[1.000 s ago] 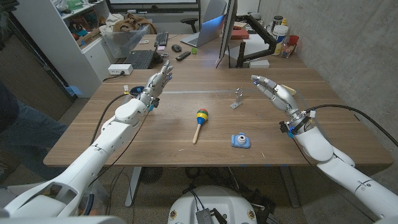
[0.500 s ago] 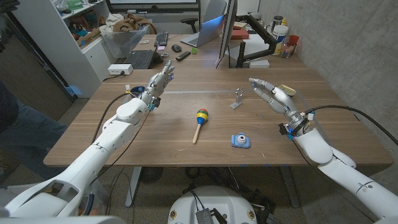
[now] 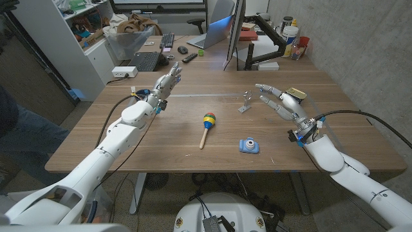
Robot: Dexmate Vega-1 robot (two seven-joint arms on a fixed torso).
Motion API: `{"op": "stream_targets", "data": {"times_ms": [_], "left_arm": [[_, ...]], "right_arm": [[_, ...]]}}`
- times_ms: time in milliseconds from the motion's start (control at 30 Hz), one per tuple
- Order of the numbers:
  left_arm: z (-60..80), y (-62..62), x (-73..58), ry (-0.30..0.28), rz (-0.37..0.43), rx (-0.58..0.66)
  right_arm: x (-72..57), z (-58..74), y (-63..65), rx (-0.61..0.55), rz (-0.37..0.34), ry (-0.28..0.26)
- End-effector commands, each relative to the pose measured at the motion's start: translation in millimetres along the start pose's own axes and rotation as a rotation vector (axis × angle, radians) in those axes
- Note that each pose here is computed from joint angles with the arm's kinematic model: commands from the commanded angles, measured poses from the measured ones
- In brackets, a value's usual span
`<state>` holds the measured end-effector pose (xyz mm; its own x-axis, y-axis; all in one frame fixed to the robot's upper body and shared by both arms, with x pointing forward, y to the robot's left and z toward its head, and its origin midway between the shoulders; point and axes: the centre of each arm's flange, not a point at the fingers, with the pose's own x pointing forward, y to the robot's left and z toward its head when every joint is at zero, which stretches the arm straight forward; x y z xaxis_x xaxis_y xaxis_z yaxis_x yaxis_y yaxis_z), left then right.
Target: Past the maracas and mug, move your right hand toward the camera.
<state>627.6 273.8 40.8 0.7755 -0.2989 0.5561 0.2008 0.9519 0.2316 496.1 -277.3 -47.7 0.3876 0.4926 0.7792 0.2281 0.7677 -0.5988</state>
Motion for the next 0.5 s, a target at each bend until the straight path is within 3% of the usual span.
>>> {"op": "stream_targets", "data": {"times_ms": [33, 500], "left_arm": [[0.7, 0.7, -1.7, 0.002, 0.003, 0.005], [0.0, 0.4, -2.5, -0.002, -0.004, 0.001]], "right_arm": [[-2.9, 6.7, 3.7, -0.073, 0.024, -0.019], [-4.7, 16.2, 7.7, -0.143, 0.039, -0.038]]}}
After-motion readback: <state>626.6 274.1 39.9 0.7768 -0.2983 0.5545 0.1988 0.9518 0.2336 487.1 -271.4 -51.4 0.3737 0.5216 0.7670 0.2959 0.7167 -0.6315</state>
